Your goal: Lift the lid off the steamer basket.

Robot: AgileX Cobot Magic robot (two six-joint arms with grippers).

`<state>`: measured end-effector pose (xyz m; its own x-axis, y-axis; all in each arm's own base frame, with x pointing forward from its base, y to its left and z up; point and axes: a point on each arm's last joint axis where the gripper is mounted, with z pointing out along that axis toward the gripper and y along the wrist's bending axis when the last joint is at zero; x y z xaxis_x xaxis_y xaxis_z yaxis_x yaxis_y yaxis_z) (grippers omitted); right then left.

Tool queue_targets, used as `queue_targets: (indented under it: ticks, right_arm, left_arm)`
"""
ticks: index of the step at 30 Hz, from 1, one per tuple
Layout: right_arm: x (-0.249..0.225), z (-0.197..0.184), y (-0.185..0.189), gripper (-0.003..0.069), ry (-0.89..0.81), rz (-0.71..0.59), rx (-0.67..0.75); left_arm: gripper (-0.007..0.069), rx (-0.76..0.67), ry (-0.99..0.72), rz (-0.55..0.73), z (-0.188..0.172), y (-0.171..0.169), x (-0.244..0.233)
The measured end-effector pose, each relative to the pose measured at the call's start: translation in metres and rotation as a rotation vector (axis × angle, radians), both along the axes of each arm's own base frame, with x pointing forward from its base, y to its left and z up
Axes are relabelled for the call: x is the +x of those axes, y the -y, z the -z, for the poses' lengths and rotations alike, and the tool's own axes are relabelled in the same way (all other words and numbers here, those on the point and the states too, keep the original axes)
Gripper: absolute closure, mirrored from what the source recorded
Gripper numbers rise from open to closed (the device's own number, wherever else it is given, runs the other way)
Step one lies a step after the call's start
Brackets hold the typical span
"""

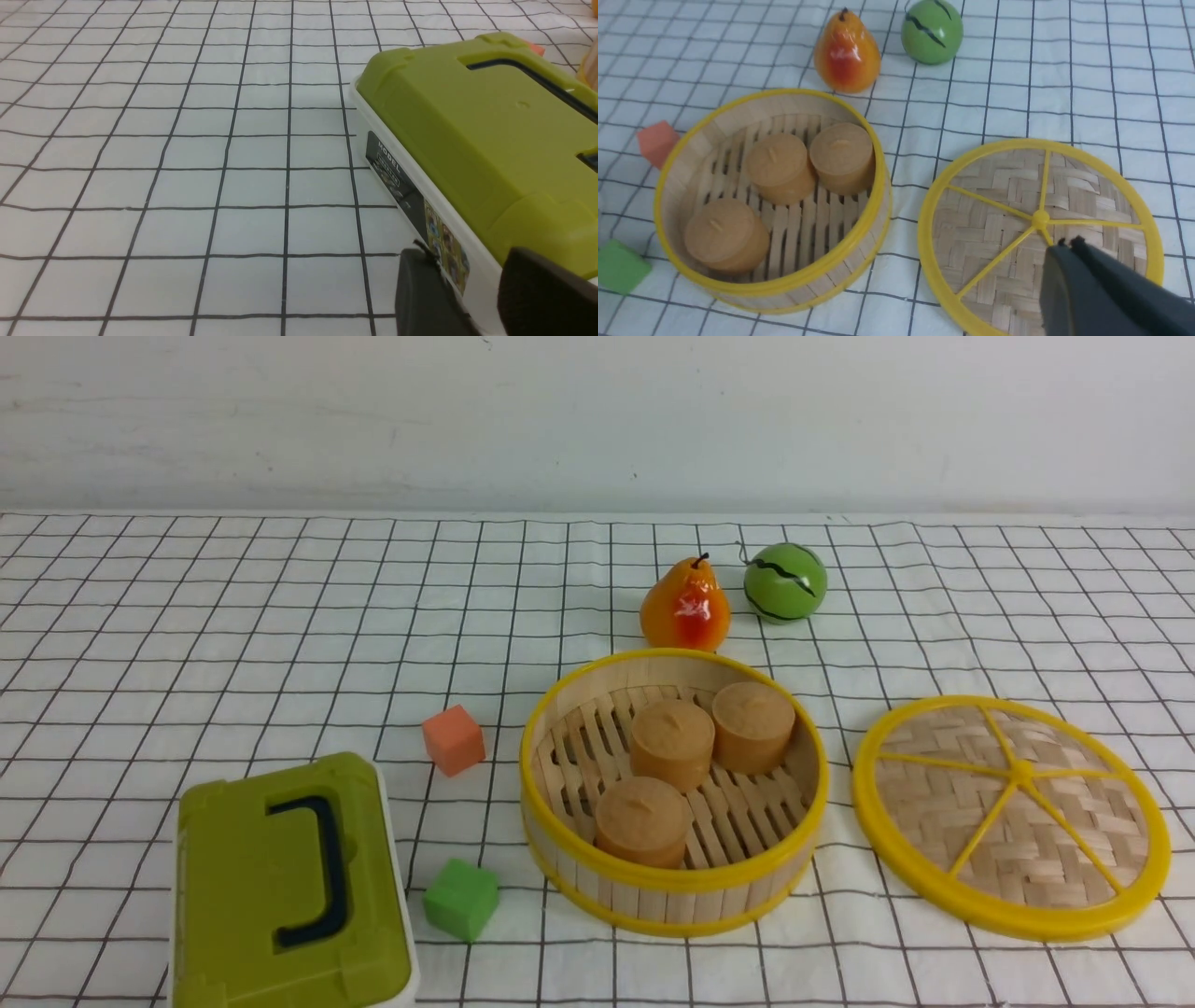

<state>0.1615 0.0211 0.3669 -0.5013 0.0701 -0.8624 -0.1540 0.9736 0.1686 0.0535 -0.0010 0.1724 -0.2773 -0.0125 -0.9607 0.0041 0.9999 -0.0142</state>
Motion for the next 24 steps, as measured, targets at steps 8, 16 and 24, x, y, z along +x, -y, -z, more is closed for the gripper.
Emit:
queue_targets:
  ticks: [8,16,24]
  right_arm:
    - [-0.042,0.006,0.0,0.0682,0.092,0.0,0.014]
    - [-0.054,0.005,0.0,0.0678,0.102,-0.01,0.007]
    - [-0.052,0.015,0.005,0.0676,0.163,0.032,-0.039]
  left_arm:
    - [0.0386,0.0,0.0,0.0,0.0,0.0,0.0]
    - [0.0386,0.0,0.0,0.0,0.0,0.0,0.0]
    - [0.0386,0.0,0.0,0.0,0.0,0.0,0.0]
